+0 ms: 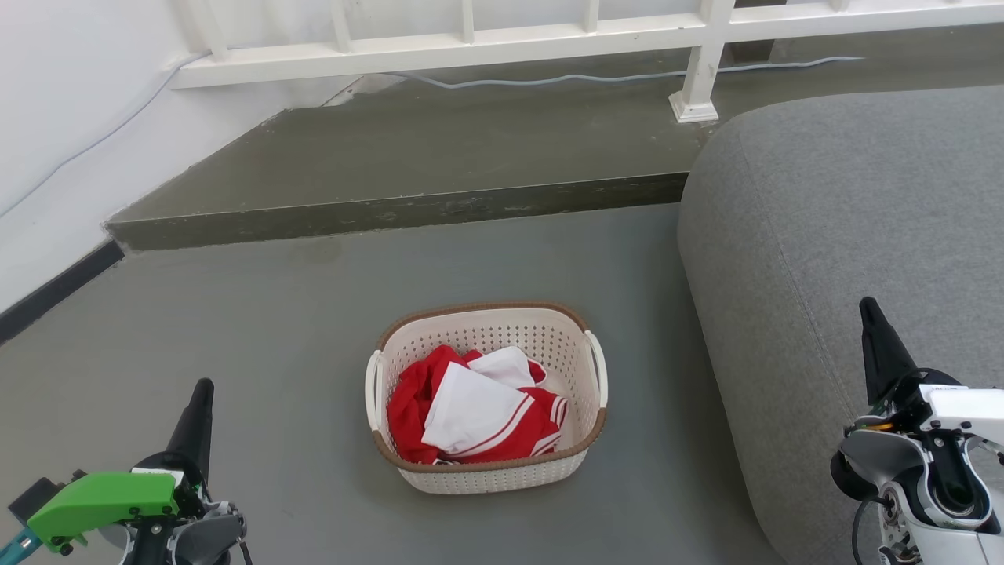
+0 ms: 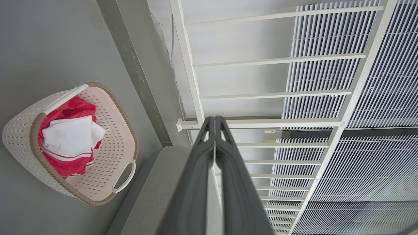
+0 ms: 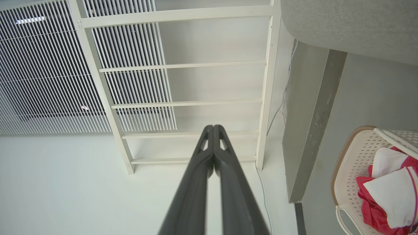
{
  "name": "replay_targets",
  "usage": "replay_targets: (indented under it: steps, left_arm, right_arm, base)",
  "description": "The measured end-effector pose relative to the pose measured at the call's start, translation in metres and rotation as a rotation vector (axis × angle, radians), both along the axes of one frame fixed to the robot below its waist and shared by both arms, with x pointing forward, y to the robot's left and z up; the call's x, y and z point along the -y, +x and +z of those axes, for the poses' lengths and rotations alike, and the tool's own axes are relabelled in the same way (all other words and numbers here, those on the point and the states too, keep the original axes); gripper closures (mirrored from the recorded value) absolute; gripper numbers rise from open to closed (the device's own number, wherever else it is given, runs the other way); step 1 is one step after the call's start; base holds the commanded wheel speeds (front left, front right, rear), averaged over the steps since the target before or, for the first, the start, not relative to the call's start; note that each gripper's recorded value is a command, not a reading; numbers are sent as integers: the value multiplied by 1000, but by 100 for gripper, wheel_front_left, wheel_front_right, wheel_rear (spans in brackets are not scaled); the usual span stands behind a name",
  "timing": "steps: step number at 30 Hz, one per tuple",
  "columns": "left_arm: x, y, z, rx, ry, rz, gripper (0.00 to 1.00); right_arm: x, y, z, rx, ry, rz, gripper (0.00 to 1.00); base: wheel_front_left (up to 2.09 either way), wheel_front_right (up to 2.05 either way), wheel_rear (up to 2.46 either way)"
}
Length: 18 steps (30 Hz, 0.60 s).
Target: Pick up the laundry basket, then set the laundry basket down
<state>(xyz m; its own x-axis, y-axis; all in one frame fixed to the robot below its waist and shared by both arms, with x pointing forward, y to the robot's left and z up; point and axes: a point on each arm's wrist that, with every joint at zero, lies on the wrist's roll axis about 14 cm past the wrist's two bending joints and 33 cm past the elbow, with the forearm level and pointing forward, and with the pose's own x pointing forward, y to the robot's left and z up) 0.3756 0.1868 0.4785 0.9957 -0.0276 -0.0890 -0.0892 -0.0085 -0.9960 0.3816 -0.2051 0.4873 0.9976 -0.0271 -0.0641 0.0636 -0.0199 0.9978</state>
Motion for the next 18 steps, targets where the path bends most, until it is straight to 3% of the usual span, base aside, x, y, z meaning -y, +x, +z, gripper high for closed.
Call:
replay_targets:
  steps: [18]
  left_arm:
    - [0,0,0,0,0,0,100]
  right_arm:
    - [0,0,0,0,0,0,100]
  base:
    - [0,0,0]
